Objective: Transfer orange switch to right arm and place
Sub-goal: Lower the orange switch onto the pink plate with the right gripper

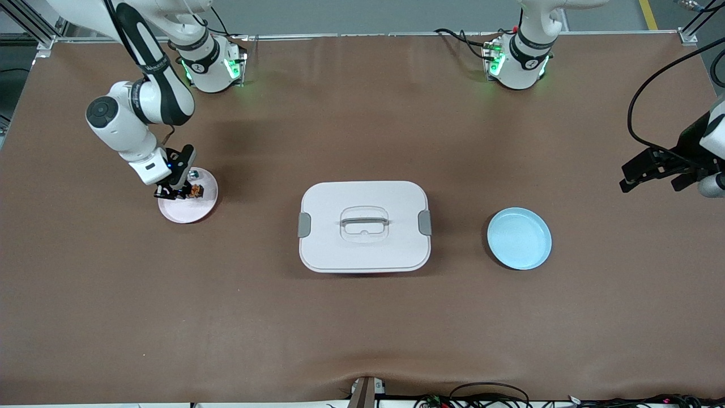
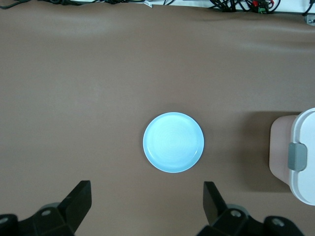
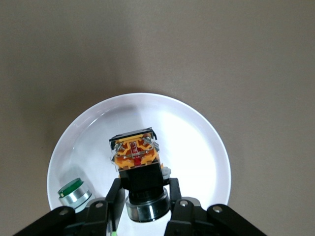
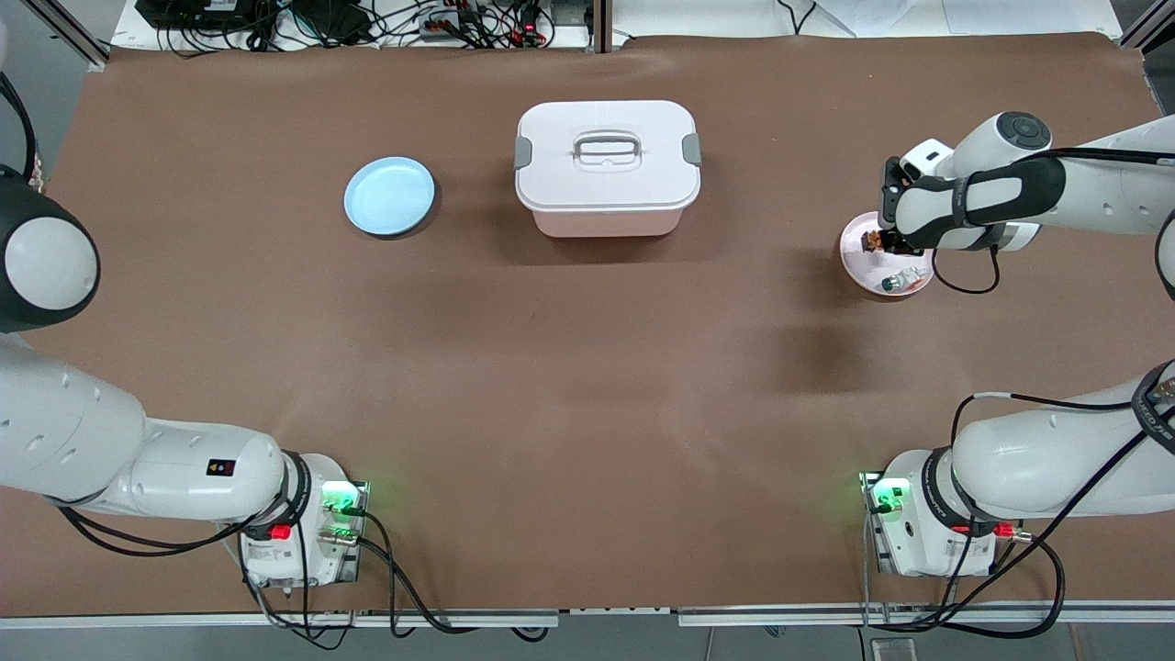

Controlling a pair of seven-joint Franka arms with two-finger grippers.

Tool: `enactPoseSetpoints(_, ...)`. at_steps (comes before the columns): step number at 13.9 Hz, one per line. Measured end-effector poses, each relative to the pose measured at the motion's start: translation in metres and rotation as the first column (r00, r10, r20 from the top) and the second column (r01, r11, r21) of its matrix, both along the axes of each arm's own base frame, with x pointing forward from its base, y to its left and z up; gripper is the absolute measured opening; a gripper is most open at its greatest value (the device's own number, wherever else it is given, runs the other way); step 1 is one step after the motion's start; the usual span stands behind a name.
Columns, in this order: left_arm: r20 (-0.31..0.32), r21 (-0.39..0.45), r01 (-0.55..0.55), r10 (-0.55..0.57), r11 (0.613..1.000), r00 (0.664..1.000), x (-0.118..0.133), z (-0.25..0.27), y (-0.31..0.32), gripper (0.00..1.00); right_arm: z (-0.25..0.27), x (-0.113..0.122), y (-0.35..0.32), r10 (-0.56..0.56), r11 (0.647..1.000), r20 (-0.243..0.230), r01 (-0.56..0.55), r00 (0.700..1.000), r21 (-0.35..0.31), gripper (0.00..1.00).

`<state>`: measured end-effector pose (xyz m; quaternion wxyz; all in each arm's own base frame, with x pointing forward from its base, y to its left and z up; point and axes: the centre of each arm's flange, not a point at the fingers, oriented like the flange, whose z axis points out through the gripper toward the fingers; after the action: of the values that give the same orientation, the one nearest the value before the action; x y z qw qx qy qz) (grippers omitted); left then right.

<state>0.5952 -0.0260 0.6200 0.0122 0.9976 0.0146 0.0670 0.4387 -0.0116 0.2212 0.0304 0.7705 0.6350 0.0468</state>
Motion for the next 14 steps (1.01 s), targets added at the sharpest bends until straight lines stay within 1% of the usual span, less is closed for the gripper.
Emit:
enactPoseSetpoints(2, 0.010, 0.001, -0.013, 0.013, 1.000, 1.000, 0.000, 0.006, 0.007, 1.00, -0.010, 0.000, 0.000, 0.000, 1.000, 0.007, 0.000, 1.000, -0.002, 0.41)
enactPoseSetpoints(4, -0.007, 0.001, -0.019, 0.019, 1.000, 1.000, -0.005, 0.009, 0.012, 1.00, -0.022, -0.001, 0.000, 0.010, 1.000, 0.016, -0.010, 1.000, -0.005, 0.41)
enactPoseSetpoints(6, -0.029, 0.000, -0.020, 0.020, 1.000, 0.999, -0.014, 0.013, 0.014, 1.00, -0.035, -0.002, -0.002, 0.017, 1.000, 0.024, -0.016, 1.000, -0.009, 0.41)
enactPoseSetpoints(7, -0.032, -0.001, -0.020, 0.020, 1.000, 0.999, -0.019, 0.015, 0.014, 1.00, -0.037, -0.001, -0.003, 0.016, 1.000, 0.040, -0.015, 0.999, -0.011, 0.41)
enactPoseSetpoints(9, -0.038, -0.003, -0.016, 0.016, 1.000, 0.999, -0.031, 0.017, 0.013, 1.00, -0.037, -0.001, -0.004, 0.008, 1.000, 0.047, -0.007, 0.999, -0.010, 0.42)
enactPoseSetpoints(10, -0.044, -0.004, -0.014, 0.014, 1.000, 0.999, -0.038, 0.016, 0.012, 1.00, -0.039, -0.001, -0.005, 0.004, 1.000, 0.042, -0.003, 0.999, -0.010, 0.48)
enactPoseSetpoints(11, -0.049, -0.005, -0.012, 0.011, 1.000, 0.999, -0.044, 0.015, 0.012, 1.00, -0.042, -0.003, -0.006, 0.000, 1.000, 0.034, 0.000, 0.999, -0.009, 0.56)
enactPoseSetpoints(13, -0.051, -0.006, -0.010, 0.010, 1.000, 0.999, -0.052, 0.016, 0.013, 1.00, -0.047, -0.003, -0.005, -0.010, 1.000, 0.026, 0.011, 1.000, -0.007, 0.78)
enactPoseSetpoints(14, -0.050, -0.006, -0.010, 0.009, 1.000, 0.999, -0.053, 0.016, 0.013, 1.00, -0.046, -0.003, -0.003, -0.018, 1.000, 0.027, 0.019, 0.999, -0.004, 0.87)
